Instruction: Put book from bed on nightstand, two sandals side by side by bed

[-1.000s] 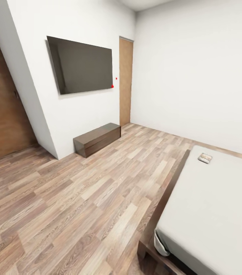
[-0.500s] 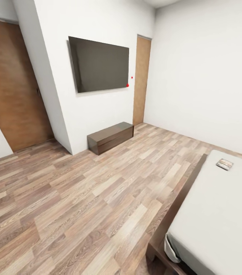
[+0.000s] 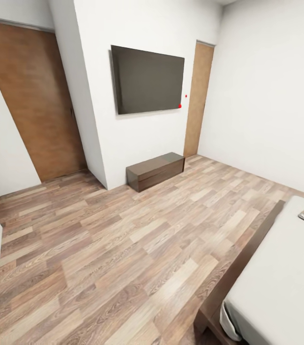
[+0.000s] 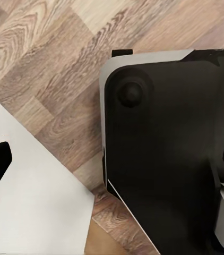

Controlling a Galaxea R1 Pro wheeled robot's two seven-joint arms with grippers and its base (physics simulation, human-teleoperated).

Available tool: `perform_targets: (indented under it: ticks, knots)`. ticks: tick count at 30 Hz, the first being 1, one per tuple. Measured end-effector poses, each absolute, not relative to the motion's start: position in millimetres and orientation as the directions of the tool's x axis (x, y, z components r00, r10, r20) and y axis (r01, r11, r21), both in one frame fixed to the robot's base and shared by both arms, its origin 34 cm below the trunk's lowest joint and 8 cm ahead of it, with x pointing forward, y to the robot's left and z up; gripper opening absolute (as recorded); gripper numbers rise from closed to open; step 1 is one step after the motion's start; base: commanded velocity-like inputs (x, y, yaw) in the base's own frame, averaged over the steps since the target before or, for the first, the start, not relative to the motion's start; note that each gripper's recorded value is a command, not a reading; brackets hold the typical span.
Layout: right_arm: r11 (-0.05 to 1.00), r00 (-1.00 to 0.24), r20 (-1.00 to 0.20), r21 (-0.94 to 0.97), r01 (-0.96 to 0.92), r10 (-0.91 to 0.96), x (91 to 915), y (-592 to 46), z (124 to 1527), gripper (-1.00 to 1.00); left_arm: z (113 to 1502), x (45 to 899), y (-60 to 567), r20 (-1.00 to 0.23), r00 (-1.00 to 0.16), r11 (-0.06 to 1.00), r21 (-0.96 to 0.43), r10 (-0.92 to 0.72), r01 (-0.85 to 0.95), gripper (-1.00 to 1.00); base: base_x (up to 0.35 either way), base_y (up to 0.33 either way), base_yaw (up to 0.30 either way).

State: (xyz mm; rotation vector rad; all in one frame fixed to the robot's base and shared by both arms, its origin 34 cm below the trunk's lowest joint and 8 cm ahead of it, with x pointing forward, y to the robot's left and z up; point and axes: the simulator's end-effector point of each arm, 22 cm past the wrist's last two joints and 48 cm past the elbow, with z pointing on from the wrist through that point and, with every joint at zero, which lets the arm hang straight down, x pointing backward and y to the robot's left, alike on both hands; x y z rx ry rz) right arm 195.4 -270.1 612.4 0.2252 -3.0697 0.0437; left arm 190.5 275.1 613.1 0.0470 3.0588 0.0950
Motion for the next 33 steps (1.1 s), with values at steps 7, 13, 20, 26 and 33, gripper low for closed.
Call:
perform_targets:
  ticks: [7,13,20,26,33]
  knots:
    - [0.989,-0.987,0.069,-0.028,-0.145,-0.143,194.1,-273.7,612.2,1.0,612.8,189.1,274.9,-0.076,-0.997,0.998,0.063,0.033,0.028,1.0,0.0,0.0,0.249]
    - [0.989,-0.987,0.072,-0.027,-0.145,-0.143,192.9,-273.5,611.9,1.0,612.6,187.7,275.7,-0.073,-0.997,0.998,0.064,0.033,0.029,1.0,0.0,0.0,0.249]
    - [0.989,-0.987,0.075,-0.023,-0.146,-0.144,191.5,-270.7,611.5,1.0,612.3,186.5,275.9,-0.069,-0.997,0.998,0.064,0.034,0.029,1.0,0.0,0.0,0.249]
    - [0.989,-0.987,0.079,-0.023,-0.146,-0.143,190.2,-271.1,611.2,1.0,612.0,184.7,275.2,-0.066,-0.997,0.998,0.063,0.033,0.029,1.0,0.0,0.0,0.249]
    - [0.989,-0.986,0.083,-0.025,-0.146,-0.143,188.7,-273.2,611.0,1.0,611.7,183.6,275.2,-0.062,-0.998,0.998,0.063,0.033,0.029,1.0,0.0,0.0,0.249]
